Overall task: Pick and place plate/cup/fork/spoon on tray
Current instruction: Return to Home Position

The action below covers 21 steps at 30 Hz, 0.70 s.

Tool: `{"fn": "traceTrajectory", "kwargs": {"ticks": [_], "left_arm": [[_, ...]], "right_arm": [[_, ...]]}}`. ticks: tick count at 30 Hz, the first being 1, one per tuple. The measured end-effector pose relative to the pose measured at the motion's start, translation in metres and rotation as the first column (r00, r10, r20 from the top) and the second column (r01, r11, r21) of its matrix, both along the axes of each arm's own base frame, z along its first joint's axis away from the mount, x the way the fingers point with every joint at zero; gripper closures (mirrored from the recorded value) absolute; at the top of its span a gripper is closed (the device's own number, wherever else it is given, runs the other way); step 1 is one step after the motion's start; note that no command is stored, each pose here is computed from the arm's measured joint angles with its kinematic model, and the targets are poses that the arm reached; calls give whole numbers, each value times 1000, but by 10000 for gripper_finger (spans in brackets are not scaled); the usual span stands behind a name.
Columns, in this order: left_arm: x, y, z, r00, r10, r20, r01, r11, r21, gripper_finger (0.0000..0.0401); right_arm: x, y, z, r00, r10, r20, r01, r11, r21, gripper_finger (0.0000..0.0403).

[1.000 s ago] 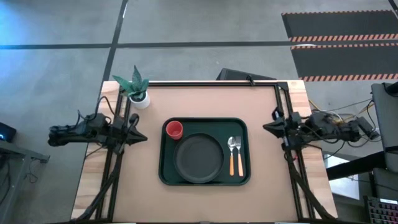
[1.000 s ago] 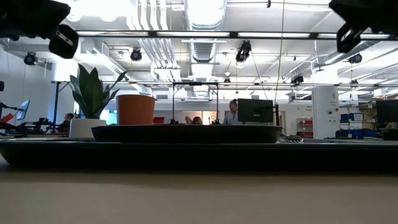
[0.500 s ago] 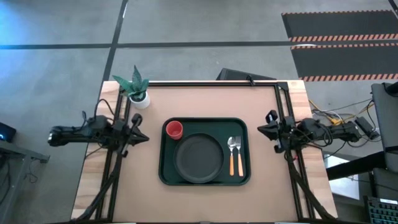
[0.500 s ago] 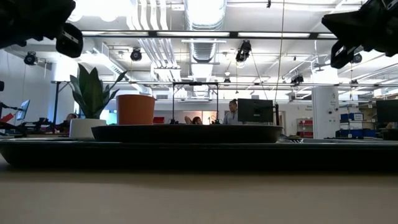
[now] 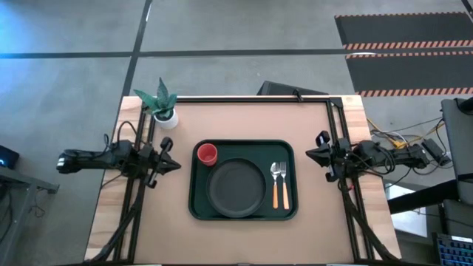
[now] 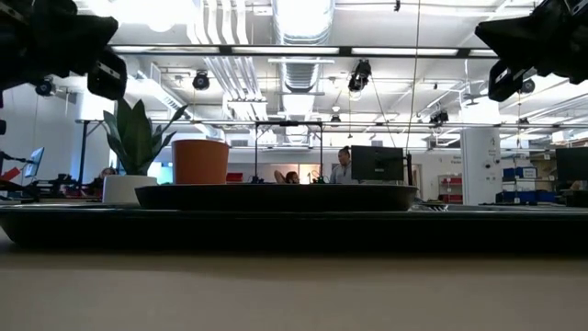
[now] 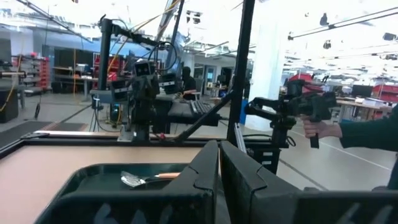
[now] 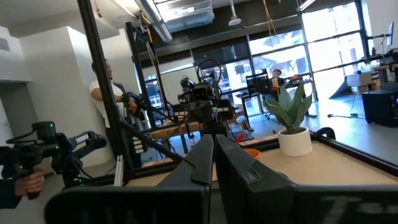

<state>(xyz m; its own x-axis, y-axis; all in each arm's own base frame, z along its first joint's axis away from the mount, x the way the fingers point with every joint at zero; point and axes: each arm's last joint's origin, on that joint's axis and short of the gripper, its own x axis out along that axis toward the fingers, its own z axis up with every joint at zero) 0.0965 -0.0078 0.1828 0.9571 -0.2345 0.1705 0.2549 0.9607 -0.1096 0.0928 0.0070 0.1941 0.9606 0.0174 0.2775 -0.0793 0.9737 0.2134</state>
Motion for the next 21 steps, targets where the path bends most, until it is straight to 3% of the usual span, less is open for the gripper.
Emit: {"fn": "traceTrajectory", "kwargs": {"ticks": [10, 21], "left_arm": [[4, 3, -5, 993, 102, -58, -102, 995, -11, 401], [4, 3, -6, 992, 107, -64, -107, 994, -3, 401]], "right_arm": [[2, 0, -2, 1000, 3, -31, -3, 1000, 9, 394], [5, 0, -13, 989, -16, -150, 7, 998, -59, 394]]}}
